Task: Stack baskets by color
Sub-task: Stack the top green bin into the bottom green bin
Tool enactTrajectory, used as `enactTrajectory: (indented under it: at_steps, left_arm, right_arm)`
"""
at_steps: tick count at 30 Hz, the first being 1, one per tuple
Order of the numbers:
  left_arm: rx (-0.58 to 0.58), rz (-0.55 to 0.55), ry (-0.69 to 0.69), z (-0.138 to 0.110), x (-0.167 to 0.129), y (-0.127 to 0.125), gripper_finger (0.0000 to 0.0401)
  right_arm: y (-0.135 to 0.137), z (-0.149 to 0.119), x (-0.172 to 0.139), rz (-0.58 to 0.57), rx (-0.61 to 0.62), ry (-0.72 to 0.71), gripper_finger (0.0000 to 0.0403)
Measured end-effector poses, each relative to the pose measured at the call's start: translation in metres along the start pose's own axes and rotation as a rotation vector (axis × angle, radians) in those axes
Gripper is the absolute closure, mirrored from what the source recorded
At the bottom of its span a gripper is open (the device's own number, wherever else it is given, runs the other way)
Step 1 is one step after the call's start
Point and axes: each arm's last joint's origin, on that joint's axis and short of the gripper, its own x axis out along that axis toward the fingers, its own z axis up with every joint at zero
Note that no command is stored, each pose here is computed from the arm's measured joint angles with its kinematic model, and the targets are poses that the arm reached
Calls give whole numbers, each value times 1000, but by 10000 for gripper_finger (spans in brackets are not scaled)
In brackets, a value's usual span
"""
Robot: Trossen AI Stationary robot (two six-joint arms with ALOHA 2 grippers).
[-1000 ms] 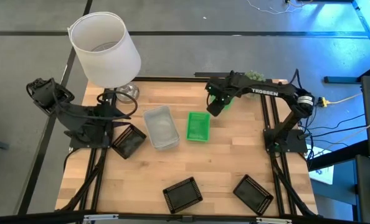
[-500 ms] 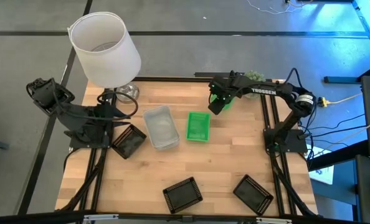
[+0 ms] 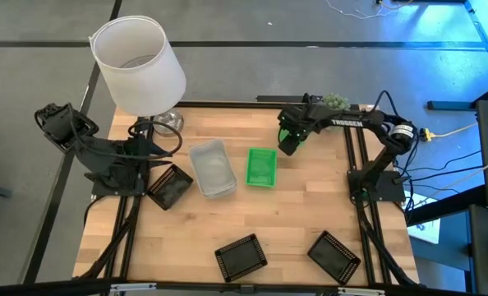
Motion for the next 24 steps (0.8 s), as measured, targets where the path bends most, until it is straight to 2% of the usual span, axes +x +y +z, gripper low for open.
enactTrajectory:
  at_steps: [8,11,15,24]
  left_arm:
    - [0,0,0,0,0,0,335]
    - [0,0,0,0,0,0,335]
    - [0,0,0,0,0,0,335]
    - [3,0,3,0,0,0,335]
  right_arm:
    - [0,-7,10,0,-4,-2,281]
    - [0,-6,10,2,-2,-17,310]
    - [0,-3,10,3,-19,-41,383]
    - [15,2,-5,-91,-106,-36,396]
